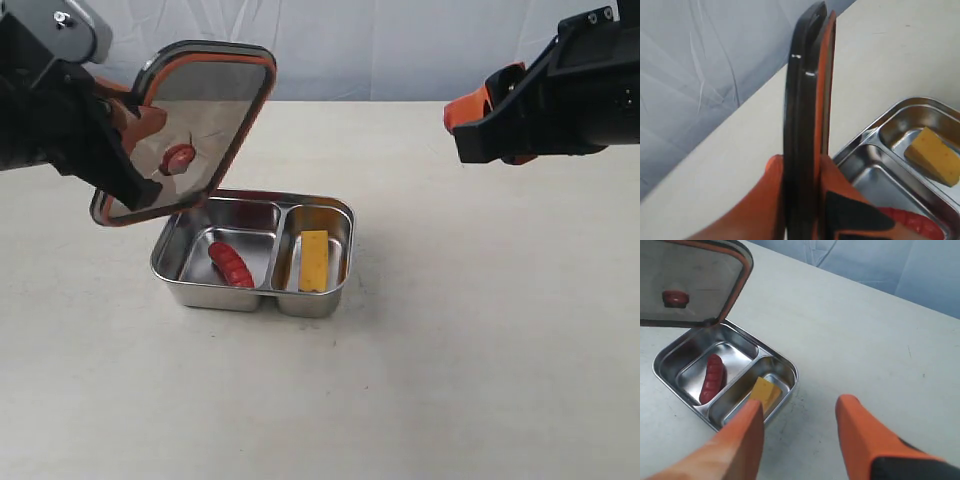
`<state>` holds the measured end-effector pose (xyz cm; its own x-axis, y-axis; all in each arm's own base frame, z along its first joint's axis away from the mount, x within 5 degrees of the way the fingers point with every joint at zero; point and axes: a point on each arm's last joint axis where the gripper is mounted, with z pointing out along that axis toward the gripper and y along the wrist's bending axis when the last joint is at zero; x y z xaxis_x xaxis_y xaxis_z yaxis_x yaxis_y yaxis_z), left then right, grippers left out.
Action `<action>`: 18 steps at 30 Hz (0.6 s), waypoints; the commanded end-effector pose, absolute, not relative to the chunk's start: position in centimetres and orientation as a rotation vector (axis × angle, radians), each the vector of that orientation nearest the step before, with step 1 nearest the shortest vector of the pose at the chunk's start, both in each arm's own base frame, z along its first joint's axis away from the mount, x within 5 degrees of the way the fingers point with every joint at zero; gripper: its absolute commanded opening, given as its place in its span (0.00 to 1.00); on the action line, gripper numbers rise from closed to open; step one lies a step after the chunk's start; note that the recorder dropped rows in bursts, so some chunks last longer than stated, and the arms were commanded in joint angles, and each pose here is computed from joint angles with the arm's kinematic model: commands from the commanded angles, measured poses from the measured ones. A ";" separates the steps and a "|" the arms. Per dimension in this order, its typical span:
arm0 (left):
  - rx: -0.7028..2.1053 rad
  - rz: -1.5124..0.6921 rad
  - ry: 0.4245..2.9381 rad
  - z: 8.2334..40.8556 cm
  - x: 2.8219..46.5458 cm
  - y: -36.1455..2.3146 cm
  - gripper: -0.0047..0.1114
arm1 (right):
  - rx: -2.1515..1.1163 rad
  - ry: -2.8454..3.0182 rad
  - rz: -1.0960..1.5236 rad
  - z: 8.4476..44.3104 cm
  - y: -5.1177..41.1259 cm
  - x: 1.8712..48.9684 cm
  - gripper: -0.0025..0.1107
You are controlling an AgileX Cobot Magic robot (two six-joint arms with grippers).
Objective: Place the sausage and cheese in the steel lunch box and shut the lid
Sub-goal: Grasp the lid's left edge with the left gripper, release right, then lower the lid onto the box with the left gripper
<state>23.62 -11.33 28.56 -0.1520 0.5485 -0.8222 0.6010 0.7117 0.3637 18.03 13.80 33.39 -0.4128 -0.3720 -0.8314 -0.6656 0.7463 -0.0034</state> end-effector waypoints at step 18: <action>1.385 0.656 1.396 18.6 19.6 -19.5 0.04 | -0.822 2.068 0.375 33.3 13.5 17.8 0.43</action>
<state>19.72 -19.11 19.37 0.1911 0.9314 -0.3098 0.4127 0.2102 0.8863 17.84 13.59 33.06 -0.4266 -0.4143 -0.8040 -0.6735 0.7388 -0.0233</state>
